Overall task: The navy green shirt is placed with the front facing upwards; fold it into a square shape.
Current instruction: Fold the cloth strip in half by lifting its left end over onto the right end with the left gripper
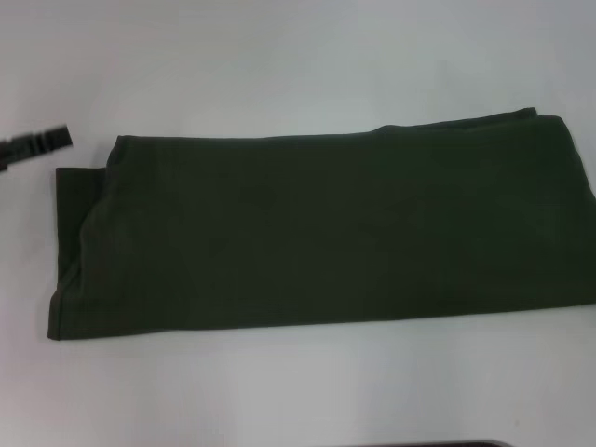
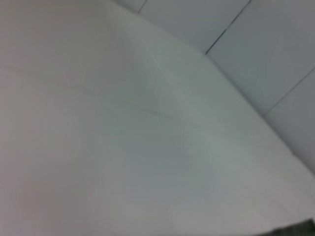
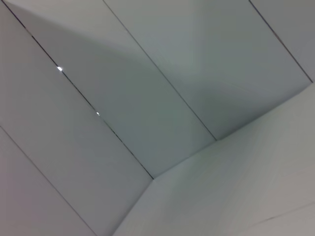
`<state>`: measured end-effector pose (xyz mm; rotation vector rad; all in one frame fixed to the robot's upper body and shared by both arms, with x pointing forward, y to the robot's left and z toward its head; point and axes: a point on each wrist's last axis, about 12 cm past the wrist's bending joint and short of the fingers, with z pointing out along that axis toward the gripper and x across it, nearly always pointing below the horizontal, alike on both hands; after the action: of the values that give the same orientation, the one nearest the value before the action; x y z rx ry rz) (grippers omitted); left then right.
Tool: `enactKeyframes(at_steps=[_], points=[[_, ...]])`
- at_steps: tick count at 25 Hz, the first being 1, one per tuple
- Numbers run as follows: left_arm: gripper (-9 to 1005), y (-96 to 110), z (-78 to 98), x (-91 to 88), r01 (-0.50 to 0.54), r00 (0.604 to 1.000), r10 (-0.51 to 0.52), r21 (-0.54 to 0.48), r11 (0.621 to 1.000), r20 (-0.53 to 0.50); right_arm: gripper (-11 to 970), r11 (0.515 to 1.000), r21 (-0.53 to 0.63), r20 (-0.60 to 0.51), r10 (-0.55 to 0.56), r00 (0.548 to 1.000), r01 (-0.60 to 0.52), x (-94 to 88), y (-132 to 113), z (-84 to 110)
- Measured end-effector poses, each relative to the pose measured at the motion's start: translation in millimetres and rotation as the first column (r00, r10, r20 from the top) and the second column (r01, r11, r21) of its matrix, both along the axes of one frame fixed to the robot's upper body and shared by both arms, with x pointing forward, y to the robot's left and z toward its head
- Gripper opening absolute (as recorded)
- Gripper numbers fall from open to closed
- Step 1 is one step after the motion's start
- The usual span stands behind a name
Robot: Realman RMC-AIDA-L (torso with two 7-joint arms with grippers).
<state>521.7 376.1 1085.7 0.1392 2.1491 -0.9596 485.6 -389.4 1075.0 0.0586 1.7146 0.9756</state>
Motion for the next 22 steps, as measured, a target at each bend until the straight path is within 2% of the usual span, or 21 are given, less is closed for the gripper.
enactKeyframes(at_steps=[10,15,22], points=[[889,7,-20.9,-12.9,-0.010,0.994,0.019,0.081,0.997,-0.112,924,1.000,0.024,0.022,0.017,1.000,-0.018,1.7,3,4.1],[888,5,-24.5,-11.0,-0.002,0.991,0.014,0.093,0.996,-0.130,924,1.000,0.015,0.001,0.027,1.000,-0.027,2.7,5,1.0],[888,-5,-27.4,-4.2,0.060,0.984,-0.038,0.121,0.991,-0.174,924,0.999,0.020,-0.015,0.032,0.999,-0.032,-0.2,8,-4.3]])
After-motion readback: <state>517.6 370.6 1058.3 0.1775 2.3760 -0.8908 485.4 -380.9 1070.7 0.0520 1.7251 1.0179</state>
